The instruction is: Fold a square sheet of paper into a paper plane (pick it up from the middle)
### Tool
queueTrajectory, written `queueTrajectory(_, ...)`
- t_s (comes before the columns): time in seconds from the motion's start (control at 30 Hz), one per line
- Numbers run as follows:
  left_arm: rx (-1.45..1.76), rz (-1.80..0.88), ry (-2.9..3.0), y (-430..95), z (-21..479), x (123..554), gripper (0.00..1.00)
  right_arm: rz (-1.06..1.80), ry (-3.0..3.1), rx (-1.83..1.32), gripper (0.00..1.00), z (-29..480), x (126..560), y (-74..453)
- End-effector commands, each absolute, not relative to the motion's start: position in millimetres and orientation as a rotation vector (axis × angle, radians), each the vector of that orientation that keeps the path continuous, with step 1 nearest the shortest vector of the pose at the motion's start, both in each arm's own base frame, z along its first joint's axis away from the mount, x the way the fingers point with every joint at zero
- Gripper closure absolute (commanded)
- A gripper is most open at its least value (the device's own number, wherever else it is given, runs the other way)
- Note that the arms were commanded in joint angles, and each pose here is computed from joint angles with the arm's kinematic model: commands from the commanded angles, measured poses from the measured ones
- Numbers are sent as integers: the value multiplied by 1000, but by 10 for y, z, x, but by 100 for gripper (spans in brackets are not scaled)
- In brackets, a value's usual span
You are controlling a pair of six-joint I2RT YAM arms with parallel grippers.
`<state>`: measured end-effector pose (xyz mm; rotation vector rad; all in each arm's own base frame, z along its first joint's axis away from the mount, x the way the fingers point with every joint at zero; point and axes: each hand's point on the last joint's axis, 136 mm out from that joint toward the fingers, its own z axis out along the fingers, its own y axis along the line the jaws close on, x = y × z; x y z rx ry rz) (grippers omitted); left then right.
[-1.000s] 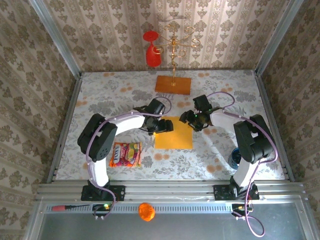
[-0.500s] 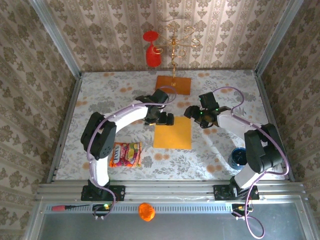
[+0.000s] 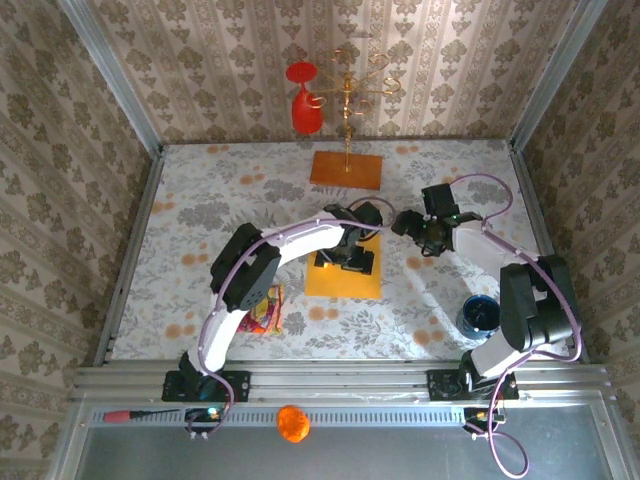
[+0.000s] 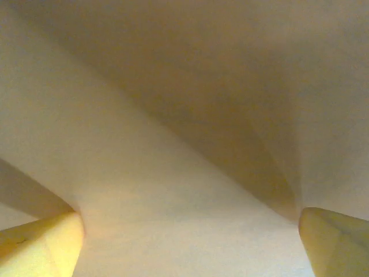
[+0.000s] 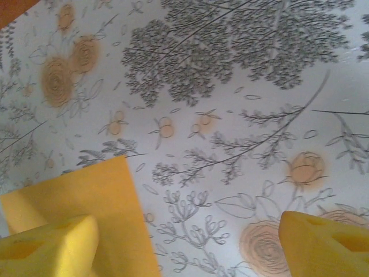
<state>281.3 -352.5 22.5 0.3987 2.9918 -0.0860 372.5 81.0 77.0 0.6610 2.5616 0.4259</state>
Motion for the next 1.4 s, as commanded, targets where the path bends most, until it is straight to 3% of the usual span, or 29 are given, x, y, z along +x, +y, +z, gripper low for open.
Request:
queueTrajectory(0.0, 323, -26, 2992, -3461, 289, 2876, 3, 399, 2577, 658, 17, 757, 3643, 713)
queueTrajectory(0.7, 193, 82, 3045, -3388, 36, 2868, 15, 446, 2580, 690, 18, 705, 3619, 667)
queueTrajectory(1.03, 144, 49, 3067, -3305, -87, 2839, 29, 437, 2586, 698, 19, 669, 3630, 659)
queueTrajectory(1.37, 136, 41, 3064, -3249, -93, 2840, 37, 424, 2600, 712, 20, 606, 3607, 646)
